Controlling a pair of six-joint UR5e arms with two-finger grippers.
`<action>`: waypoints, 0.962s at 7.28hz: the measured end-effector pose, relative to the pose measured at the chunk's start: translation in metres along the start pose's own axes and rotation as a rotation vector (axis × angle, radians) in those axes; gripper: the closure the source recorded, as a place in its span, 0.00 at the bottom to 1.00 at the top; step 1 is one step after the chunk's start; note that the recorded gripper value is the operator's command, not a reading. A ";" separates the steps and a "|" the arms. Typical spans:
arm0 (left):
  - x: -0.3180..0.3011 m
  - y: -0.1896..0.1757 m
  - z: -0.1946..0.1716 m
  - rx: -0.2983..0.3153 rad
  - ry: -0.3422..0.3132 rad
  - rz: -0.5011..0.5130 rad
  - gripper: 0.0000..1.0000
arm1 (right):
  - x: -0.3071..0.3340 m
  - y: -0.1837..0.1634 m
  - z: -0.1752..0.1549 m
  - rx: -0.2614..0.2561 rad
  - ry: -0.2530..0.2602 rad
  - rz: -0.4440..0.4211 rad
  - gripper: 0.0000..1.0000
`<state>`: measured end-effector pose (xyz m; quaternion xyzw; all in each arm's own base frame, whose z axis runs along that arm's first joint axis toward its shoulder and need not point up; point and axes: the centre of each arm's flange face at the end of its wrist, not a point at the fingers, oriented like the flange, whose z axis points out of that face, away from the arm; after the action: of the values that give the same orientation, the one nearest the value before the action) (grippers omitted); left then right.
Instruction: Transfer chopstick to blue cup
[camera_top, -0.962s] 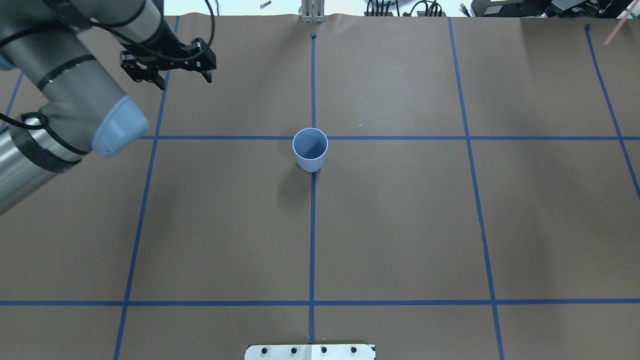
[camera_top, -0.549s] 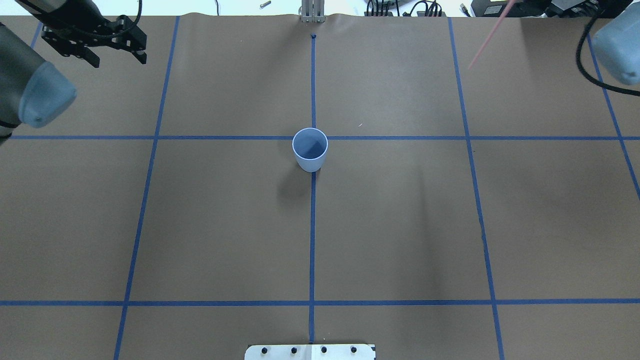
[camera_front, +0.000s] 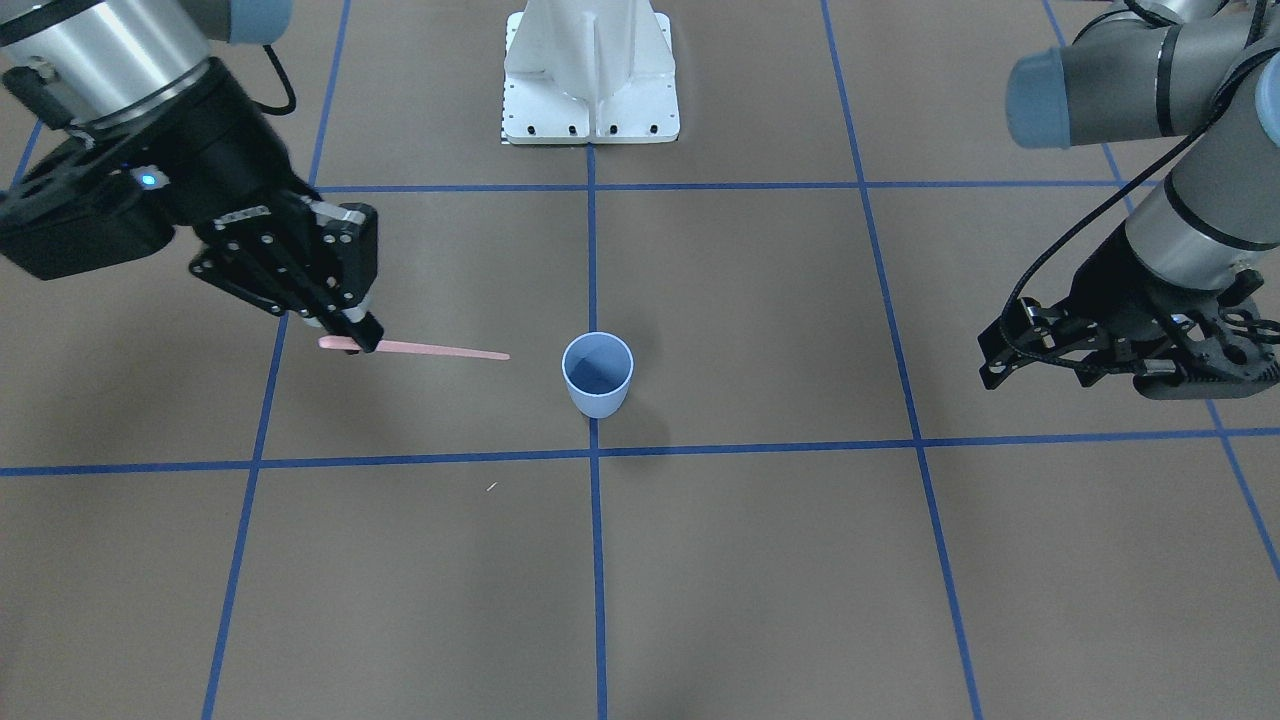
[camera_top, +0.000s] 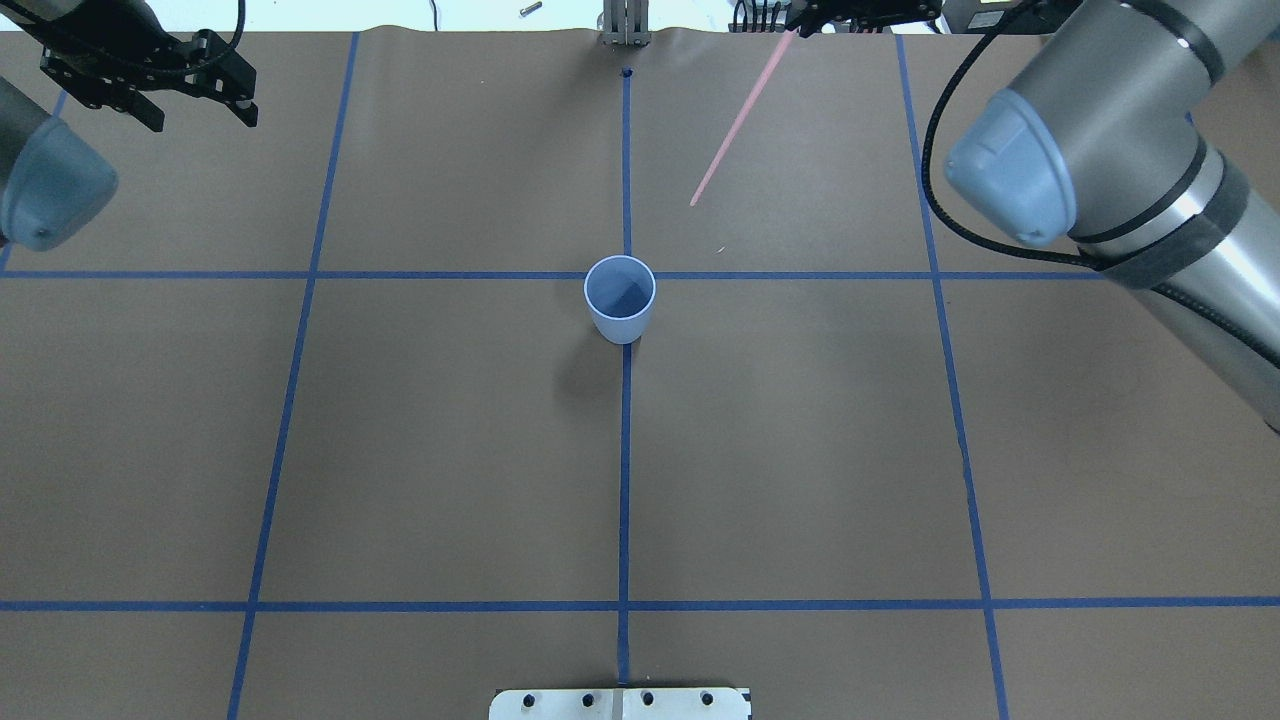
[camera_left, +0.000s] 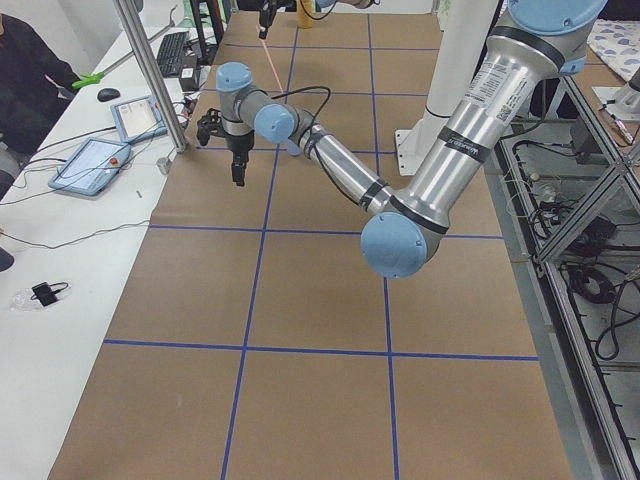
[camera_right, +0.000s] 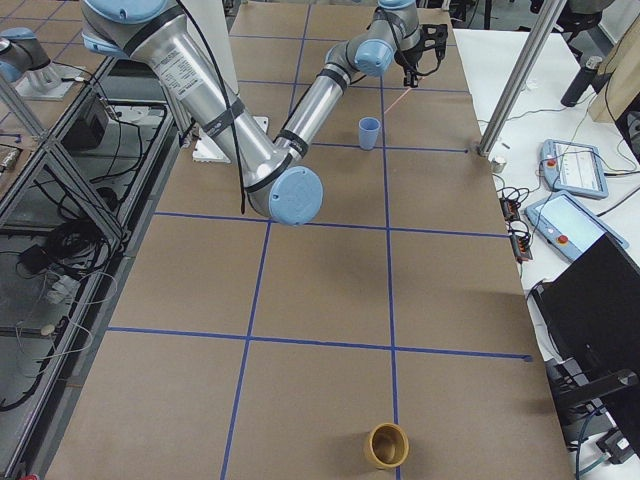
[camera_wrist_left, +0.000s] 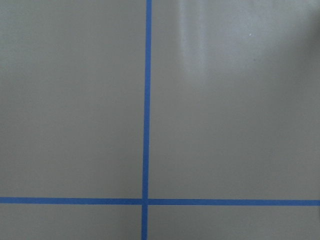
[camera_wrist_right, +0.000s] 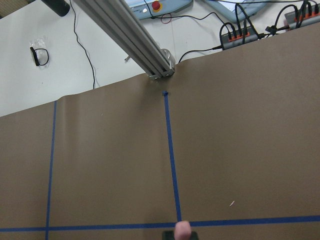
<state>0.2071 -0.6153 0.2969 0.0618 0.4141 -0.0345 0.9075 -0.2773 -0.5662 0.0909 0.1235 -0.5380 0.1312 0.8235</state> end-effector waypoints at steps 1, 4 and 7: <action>-0.001 0.000 0.000 0.000 -0.001 -0.001 0.02 | -0.015 0.021 0.022 0.000 0.011 -0.015 1.00; -0.003 -0.001 0.004 -0.006 -0.005 -0.006 0.02 | -0.029 0.061 0.073 0.024 0.064 -0.057 1.00; -0.004 -0.002 0.006 -0.009 -0.007 -0.008 0.02 | -0.027 0.070 0.100 0.033 0.106 -0.066 1.00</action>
<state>0.2087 -0.6179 0.3041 0.0559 0.4111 -0.0366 0.9092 -0.3975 -0.5371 0.1099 0.1473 -0.4869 0.1192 0.8527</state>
